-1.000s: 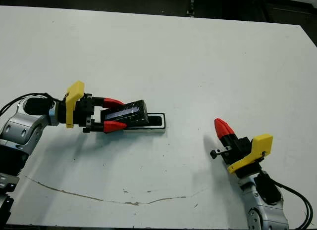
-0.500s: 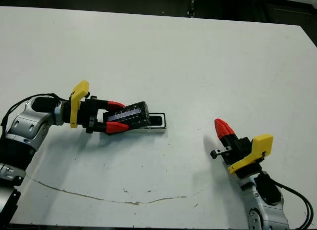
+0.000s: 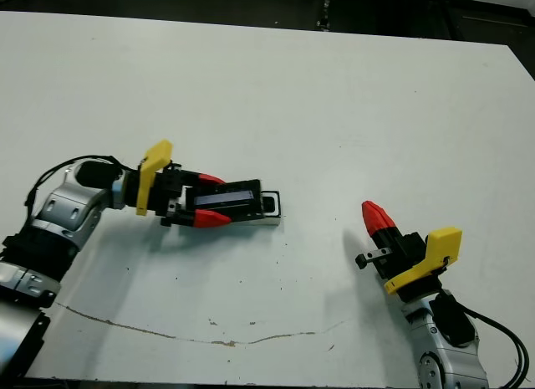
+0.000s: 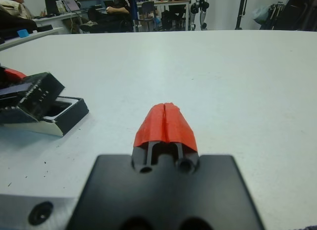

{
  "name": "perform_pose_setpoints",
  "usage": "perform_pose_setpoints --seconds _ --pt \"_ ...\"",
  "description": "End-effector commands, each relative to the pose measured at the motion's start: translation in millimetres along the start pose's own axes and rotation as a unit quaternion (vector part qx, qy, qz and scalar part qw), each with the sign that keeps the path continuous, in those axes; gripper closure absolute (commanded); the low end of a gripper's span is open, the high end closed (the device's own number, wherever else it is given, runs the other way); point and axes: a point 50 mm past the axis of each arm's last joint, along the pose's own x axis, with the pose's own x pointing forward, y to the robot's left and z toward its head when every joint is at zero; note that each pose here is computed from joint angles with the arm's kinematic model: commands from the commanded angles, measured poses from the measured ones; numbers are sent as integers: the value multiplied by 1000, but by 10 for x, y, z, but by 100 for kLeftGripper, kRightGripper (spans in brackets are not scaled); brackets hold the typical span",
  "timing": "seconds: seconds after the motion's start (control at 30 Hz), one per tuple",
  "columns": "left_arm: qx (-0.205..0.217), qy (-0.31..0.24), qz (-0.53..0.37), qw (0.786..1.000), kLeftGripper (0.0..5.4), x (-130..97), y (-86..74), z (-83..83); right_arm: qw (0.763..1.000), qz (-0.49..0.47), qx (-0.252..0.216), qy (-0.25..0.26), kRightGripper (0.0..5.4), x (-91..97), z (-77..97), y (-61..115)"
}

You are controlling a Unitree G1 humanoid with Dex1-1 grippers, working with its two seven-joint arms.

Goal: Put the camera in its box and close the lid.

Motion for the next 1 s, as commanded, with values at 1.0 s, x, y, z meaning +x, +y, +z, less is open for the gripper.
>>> perform_pose_setpoints --seconds 1.0 --pt "-35 35 -48 998 232 392 68 -139 1000 -2 4 13 540 -39 -37 -26"
